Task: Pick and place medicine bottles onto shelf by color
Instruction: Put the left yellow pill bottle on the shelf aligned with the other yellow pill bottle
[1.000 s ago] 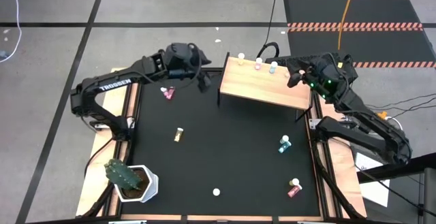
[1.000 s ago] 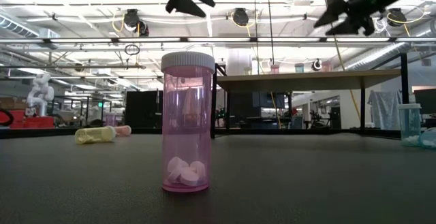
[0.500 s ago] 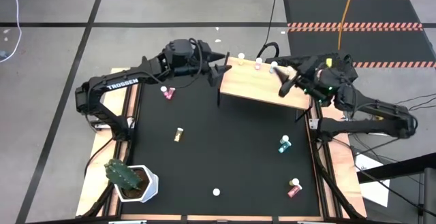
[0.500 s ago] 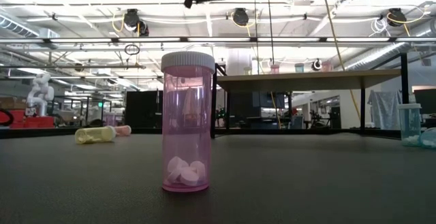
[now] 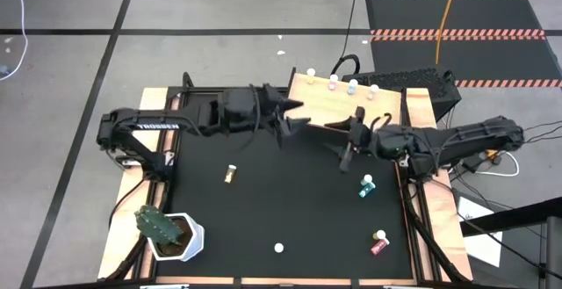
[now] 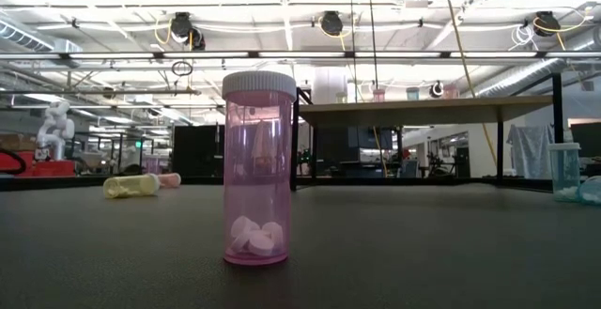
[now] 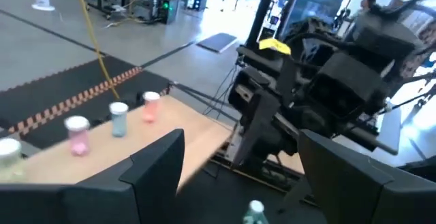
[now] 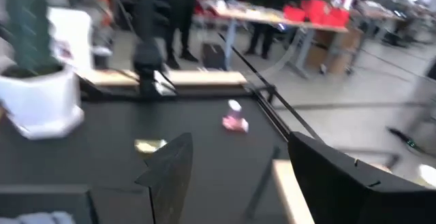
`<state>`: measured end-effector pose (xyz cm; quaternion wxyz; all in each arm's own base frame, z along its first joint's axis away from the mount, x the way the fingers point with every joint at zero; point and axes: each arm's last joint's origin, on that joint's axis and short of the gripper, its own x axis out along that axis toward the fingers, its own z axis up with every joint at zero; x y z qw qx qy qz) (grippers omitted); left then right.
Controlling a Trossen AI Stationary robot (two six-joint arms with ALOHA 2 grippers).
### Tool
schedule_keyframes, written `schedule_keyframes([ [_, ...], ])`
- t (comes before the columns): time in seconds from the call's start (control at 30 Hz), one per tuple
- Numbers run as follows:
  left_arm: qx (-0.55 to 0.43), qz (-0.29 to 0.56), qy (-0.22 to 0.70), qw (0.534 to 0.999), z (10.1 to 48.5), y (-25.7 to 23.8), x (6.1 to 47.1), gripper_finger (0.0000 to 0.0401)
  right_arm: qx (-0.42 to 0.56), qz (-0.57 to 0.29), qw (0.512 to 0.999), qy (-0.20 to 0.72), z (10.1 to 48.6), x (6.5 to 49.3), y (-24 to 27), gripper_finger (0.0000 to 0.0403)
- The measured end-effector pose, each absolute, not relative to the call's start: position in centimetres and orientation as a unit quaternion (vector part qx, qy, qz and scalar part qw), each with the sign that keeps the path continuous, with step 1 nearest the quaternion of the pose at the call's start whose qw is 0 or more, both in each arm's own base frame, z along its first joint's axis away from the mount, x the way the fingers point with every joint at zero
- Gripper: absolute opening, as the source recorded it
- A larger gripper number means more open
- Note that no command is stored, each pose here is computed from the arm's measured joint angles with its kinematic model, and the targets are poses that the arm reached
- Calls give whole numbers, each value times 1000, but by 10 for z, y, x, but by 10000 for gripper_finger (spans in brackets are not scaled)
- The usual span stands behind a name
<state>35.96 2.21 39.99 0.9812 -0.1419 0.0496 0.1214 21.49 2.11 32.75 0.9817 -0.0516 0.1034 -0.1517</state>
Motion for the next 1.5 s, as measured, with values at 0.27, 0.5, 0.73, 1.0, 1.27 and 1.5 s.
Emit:
schedule_keyframes([
  [0.27,-156,95,58,981,387,-22,372,282,-24,-41,999,12,351,194,56,235],
  [0.5,-196,84,120,970,373,-59,368,282,25,98,994,40,341,191,92,235],
  [0.73,-303,222,302,876,330,-84,337,282,117,135,981,72,317,199,106,235],
  [1.0,-376,422,407,718,305,-98,286,282,219,139,965,43,309,212,115,235],
  [1.27,-372,436,434,696,302,-99,279,282,262,184,936,144,304,184,123,235],
  [1.5,-382,418,464,681,286,-81,270,282,268,78,931,233,292,144,116,235],
])
